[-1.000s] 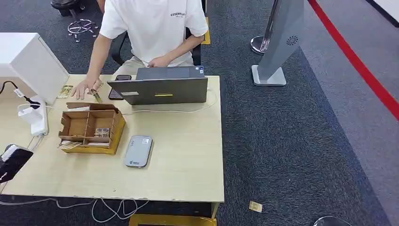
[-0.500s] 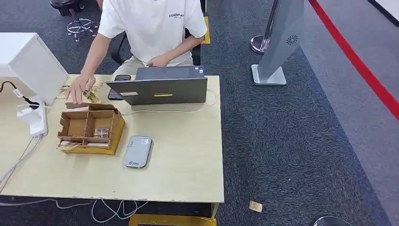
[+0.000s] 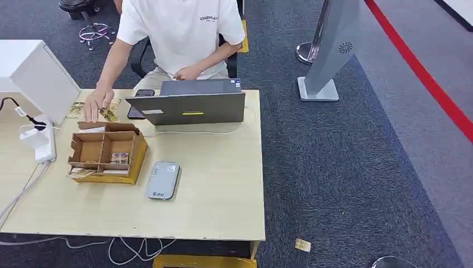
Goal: Pass the card to the sensor for recognition and then transmit it.
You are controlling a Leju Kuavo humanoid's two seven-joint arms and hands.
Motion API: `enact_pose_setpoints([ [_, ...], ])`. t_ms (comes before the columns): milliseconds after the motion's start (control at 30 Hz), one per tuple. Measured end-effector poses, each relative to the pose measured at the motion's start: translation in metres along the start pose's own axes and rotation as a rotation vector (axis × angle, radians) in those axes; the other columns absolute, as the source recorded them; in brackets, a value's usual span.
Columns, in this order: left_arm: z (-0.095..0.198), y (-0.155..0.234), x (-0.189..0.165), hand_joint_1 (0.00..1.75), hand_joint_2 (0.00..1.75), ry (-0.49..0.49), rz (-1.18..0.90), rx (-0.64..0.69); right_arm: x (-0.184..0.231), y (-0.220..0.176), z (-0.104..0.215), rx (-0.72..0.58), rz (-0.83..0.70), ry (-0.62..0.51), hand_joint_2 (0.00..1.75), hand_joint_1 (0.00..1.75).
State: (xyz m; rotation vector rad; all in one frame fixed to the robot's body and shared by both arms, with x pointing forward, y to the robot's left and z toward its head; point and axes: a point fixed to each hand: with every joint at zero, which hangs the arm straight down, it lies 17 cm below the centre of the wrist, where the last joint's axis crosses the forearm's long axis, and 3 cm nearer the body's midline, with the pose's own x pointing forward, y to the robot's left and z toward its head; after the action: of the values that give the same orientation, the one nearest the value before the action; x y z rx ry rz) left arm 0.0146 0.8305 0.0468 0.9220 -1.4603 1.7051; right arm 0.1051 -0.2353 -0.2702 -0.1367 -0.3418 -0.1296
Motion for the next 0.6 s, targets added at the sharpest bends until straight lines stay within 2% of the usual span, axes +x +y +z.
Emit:
enact_pose_setpoints([
  [67, 0.026, 0.050, -0.045, 0.00, 0.00, 0.085, 0.032, 0.143, -0.001, -0.001, -0.001, -0.001, 0.001, 0.013, 1.75, 0.00],
  [167, 0.087, 0.116, -0.112, 0.00, 0.00, 0.209, -0.011, 0.321, -0.001, -0.003, -0.002, -0.004, 0.001, 0.030, 1.75, 0.00],
  [200, 0.109, 0.134, -0.131, 0.00, 0.00, 0.249, -0.041, 0.370, -0.001, -0.002, -0.002, 0.002, -0.001, 0.034, 0.00, 0.00],
  [267, 0.158, 0.168, -0.167, 0.00, 0.00, 0.352, -0.136, 0.470, -0.001, -0.002, -0.002, 0.017, -0.005, 0.037, 0.00, 0.00],
  [300, 0.188, 0.183, -0.184, 0.00, 0.00, 0.395, -0.180, 0.515, -0.001, 0.000, -0.002, 0.025, -0.007, 0.038, 1.75, 0.00],
  [333, 0.218, 0.194, -0.198, 0.00, 1.75, 0.426, -0.205, 0.536, 0.000, 0.000, -0.002, 0.030, -0.009, 0.036, 1.75, 0.00],
  [433, 0.270, 0.206, -0.222, 0.00, 1.75, 0.480, -0.226, 0.558, 0.002, 0.000, -0.002, 0.031, -0.019, 0.026, 1.75, 0.00],
  [600, 0.297, 0.208, -0.237, 0.00, 1.75, 0.539, -0.231, 0.555, 0.005, -0.001, -0.002, 0.024, -0.040, 0.014, 1.75, 0.00],
])
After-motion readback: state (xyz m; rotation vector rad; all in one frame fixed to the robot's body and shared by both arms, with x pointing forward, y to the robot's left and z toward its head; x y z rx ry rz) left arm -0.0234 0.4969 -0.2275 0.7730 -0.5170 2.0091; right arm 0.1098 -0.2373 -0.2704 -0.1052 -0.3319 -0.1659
